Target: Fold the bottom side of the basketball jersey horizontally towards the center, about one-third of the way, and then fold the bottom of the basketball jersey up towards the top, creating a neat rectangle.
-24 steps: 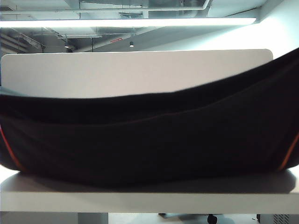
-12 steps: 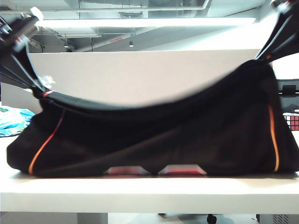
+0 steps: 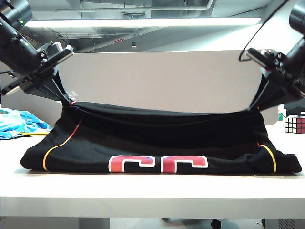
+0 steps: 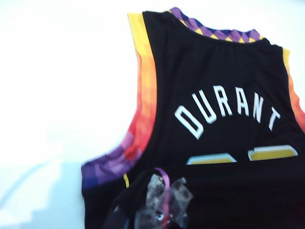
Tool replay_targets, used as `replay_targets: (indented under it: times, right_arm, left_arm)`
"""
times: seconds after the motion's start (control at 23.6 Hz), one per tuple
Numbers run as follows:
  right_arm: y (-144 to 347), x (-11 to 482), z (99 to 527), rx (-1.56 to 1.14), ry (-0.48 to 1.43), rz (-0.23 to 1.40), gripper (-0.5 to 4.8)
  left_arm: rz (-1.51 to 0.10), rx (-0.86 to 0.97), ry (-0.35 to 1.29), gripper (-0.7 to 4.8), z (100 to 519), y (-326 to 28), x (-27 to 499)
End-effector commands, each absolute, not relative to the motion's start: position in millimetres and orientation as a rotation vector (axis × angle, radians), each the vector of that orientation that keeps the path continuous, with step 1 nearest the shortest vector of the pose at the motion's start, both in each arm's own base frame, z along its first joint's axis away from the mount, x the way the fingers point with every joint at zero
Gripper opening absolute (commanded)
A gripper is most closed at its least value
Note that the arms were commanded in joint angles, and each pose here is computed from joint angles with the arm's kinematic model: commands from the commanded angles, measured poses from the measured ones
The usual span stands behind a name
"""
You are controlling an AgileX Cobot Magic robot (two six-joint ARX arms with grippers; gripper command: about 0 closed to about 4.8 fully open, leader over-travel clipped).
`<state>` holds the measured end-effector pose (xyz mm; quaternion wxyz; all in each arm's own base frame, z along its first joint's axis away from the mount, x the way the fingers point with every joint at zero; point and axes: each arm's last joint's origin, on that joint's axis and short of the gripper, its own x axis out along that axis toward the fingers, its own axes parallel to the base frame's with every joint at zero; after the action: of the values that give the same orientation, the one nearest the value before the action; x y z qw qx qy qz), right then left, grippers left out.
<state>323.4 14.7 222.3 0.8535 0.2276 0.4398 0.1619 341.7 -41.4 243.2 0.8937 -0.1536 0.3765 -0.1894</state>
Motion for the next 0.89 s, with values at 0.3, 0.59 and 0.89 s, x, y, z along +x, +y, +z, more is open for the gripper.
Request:
replay_targets:
  times: [0.3, 0.59, 0.89]
  right_arm:
    - [-6, 349, 234, 0.430, 0.654, 0.318, 2.84]
    - [-20, 319, 250, 0.461, 0.848, 0.329, 2.60]
    - [-15, 263, 242, 0.470, 0.952, 0.286, 2.62]
  left_arm:
    - [-0.386, -0.208, 0.650, 1.28, 230, -40, 365]
    - [-0.399, -0.275, 0.897, 1.86, 229, -20, 339]
    - [-0.408, -0.278, 1.147, 2.00, 216, -21, 314]
